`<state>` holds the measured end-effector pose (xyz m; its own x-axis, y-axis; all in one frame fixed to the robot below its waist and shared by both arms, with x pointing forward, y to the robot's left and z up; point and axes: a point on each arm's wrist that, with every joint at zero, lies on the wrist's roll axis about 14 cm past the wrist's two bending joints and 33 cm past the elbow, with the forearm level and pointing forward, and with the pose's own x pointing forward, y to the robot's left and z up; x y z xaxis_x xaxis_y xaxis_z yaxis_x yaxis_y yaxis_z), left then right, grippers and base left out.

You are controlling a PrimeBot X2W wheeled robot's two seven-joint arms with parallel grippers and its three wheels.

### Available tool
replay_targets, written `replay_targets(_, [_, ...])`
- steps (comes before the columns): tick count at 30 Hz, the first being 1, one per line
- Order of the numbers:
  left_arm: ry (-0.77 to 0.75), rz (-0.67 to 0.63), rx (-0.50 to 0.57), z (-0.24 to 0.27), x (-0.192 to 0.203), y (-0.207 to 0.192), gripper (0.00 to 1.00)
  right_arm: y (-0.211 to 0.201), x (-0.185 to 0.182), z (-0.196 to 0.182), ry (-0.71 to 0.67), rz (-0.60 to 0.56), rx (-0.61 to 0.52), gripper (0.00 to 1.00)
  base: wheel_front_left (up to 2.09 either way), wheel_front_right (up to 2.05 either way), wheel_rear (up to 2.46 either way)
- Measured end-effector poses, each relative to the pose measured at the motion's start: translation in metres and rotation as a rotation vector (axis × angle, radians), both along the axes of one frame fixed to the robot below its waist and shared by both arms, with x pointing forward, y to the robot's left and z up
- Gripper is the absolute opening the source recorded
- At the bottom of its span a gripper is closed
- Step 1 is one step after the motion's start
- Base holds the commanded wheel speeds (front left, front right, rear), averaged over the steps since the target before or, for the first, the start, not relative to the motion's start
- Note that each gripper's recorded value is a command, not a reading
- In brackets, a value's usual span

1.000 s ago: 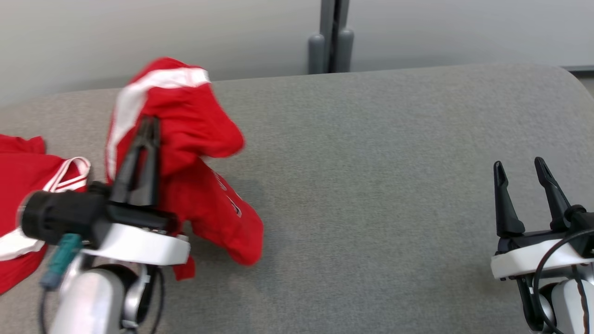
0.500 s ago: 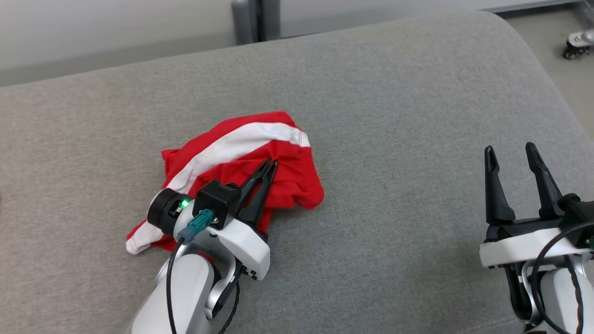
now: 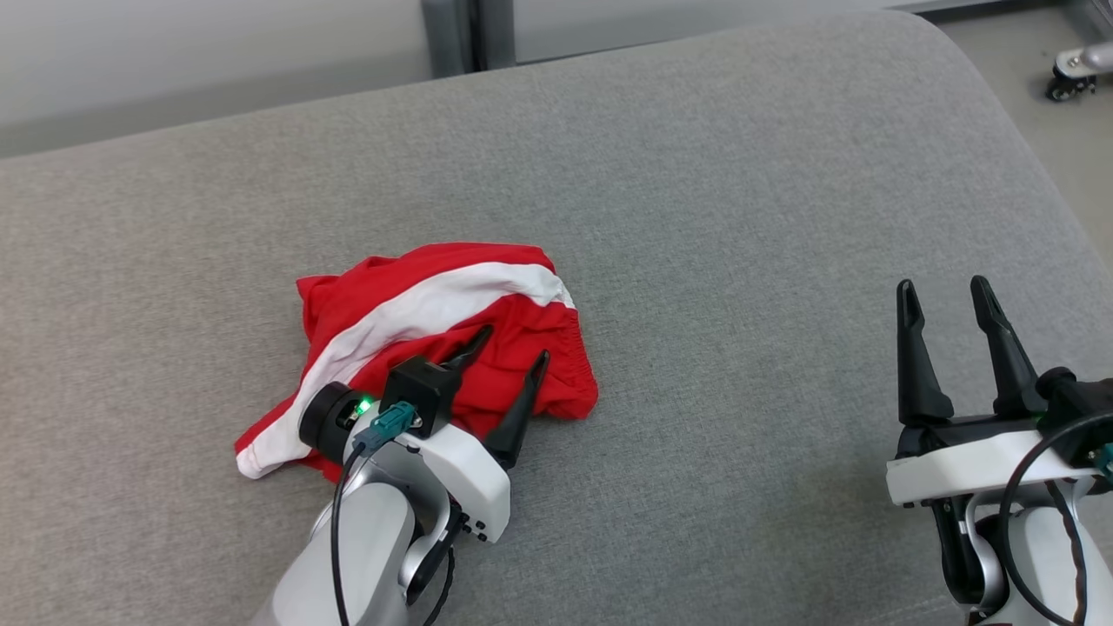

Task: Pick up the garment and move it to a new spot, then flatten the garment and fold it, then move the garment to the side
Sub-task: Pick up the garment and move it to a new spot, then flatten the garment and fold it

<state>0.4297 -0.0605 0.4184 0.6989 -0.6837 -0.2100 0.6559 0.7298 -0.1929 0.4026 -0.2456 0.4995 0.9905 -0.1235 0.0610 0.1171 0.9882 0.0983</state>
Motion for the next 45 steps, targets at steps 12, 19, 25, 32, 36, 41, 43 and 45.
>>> replay_targets(12, [-0.109,0.328,-0.088,0.045,0.007,0.100,1.00,0.037,0.004,-0.011,0.025,0.098,0.059,1.00,0.00,0.00,0.00])
replay_targets(19, [-0.154,0.635,-0.086,0.062,-0.004,0.200,1.00,0.057,0.005,-0.011,0.028,0.158,0.065,1.00,0.00,0.00,0.00])
replay_targets(25, [-0.164,0.780,-0.081,0.068,-0.025,0.250,1.00,0.069,0.004,-0.010,0.027,0.194,0.064,1.00,0.00,0.00,0.00])
replay_targets(32, [-0.173,0.848,-0.075,0.074,-0.047,0.277,1.00,0.081,0.001,-0.006,0.018,0.235,0.061,1.00,0.00,0.00,0.00])
replay_targets(36, [-0.187,0.827,-0.061,0.077,-0.052,0.274,1.00,0.081,-0.003,-0.007,0.025,0.239,0.060,1.00,0.00,0.00,0.00])
replay_targets(41, [-0.183,0.788,-0.038,0.077,-0.056,0.265,1.00,0.076,-0.011,-0.011,0.037,0.228,0.058,1.00,0.00,0.00,0.00])
replay_targets(43, [-0.178,0.785,-0.030,0.075,-0.058,0.263,1.00,0.075,-0.013,-0.010,0.036,0.225,0.056,1.00,0.00,0.00,0.00])
replay_targets(45, [-0.175,0.779,-0.023,0.075,-0.061,0.262,1.00,0.073,-0.017,-0.011,0.037,0.221,0.056,1.00,0.00,0.00,0.00])
